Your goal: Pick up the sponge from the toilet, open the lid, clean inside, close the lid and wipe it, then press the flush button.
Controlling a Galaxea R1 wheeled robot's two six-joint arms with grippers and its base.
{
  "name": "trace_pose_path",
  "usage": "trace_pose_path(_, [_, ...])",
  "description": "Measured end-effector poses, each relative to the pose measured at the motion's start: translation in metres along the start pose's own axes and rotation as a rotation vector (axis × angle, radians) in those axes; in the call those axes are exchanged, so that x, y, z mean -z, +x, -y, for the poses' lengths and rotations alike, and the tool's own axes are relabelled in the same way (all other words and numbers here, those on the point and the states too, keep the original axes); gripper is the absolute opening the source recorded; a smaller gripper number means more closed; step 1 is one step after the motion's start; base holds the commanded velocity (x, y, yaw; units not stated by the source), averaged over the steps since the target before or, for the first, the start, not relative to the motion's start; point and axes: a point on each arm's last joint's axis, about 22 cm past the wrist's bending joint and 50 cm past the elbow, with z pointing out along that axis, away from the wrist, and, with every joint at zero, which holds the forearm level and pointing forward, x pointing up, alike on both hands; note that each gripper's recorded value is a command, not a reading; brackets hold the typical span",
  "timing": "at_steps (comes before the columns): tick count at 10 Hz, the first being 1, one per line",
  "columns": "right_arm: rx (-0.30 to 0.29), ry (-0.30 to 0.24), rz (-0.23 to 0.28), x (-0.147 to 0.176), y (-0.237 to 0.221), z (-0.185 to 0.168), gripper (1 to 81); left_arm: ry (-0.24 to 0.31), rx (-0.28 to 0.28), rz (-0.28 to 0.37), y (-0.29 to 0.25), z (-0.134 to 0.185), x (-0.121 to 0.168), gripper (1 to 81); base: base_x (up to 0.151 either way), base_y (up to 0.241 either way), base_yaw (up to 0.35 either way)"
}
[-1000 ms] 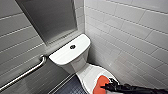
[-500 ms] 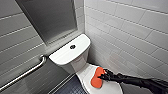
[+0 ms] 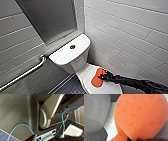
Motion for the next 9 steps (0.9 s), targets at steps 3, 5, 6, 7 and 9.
trace_pose_path(3, [-0.024,0.009,-0.034,0.000,-0.001,-0.009,1.0,-0.009,-0.002,-0.002,0.002,-0.007,-0.003,81.1,0.000,0.000,0.000])
trace_pose_path(5, [-0.037,0.034,-0.026,0.014,-0.008,-0.016,1.0,-0.012,-0.003,-0.002,0.003,-0.009,-0.004,81.1,0.000,0.000,0.000])
trace_pose_path(6, [-0.047,0.042,-0.005,0.027,-0.021,-0.026,1.0,-0.012,-0.003,-0.002,0.003,-0.009,-0.004,81.1,0.000,0.000,0.000])
trace_pose_path(7, [-0.063,0.047,0.014,0.041,-0.037,-0.041,1.0,-0.012,-0.003,-0.002,0.003,-0.009,-0.004,81.1,0.000,0.000,0.000])
trace_pose_path(9, [-0.116,0.040,0.008,0.076,-0.067,-0.086,1.0,-0.012,-0.003,-0.003,0.003,-0.009,-0.004,81.1,0.000,0.000,0.000])
